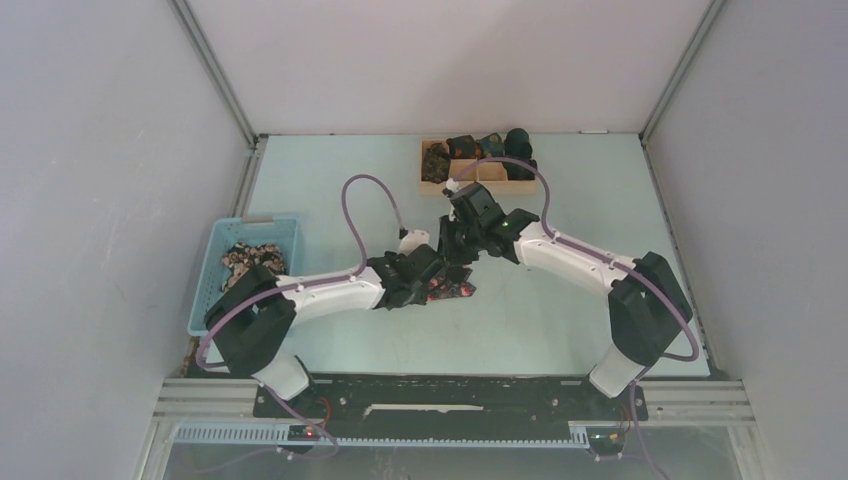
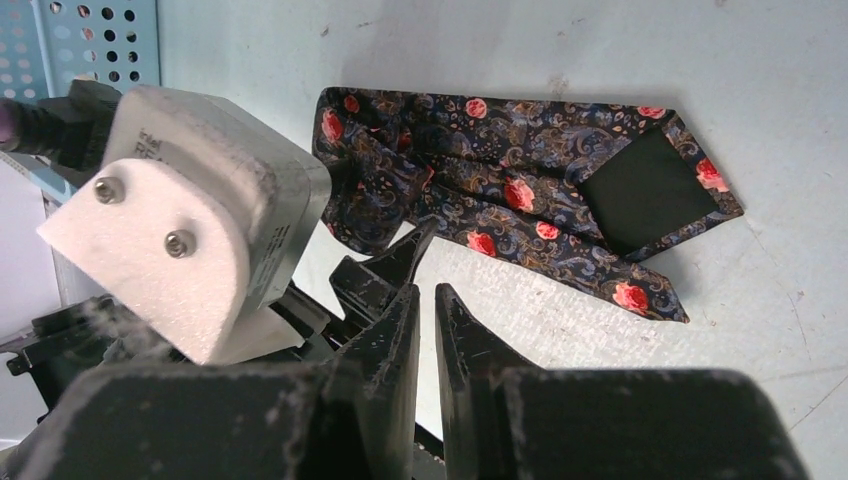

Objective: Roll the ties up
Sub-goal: Roll the tie at the center of the board.

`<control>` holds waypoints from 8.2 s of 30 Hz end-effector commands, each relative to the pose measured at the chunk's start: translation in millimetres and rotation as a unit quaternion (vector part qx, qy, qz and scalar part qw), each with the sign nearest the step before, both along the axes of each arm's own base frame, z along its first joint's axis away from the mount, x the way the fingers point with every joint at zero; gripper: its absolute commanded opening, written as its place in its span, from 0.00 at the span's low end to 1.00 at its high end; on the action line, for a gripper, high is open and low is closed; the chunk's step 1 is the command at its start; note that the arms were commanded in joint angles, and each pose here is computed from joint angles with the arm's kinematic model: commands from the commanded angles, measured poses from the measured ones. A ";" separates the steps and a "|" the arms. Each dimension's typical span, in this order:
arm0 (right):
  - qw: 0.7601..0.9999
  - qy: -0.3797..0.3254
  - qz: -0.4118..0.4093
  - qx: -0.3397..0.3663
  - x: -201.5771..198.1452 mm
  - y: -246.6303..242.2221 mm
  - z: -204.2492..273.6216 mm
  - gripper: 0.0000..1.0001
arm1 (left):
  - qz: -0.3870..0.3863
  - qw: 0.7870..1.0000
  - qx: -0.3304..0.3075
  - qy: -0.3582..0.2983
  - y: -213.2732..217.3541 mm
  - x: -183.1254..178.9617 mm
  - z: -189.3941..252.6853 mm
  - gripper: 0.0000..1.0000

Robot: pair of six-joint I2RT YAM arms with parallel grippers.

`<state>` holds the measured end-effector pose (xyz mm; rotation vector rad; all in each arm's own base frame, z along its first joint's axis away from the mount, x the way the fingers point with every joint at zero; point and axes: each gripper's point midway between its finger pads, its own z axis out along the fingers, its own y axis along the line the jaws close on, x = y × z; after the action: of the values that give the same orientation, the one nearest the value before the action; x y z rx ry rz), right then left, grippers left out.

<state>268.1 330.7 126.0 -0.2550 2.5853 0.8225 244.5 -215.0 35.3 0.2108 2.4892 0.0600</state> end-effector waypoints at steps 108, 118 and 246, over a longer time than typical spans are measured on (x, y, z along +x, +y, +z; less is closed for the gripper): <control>0.994 0.052 -0.027 -0.095 28.0 -52.4 -59.1 0.10 | 0.181 0.969 0.153 -0.069 116.6 33.1 14.6 0.00; 0.995 0.043 -0.030 -0.084 30.2 -58.7 -46.1 0.10 | 0.145 0.974 0.171 -0.037 93.5 35.9 -6.5 0.11; 0.973 0.101 0.132 0.162 14.3 152.7 -92.7 0.37 | 0.221 0.933 -0.273 -0.080 135.3 9.5 43.2 0.75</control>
<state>277.2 487.1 29.5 -0.4328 2.6188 1.4138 239.4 -64.8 77.6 -0.5882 2.2683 -0.3051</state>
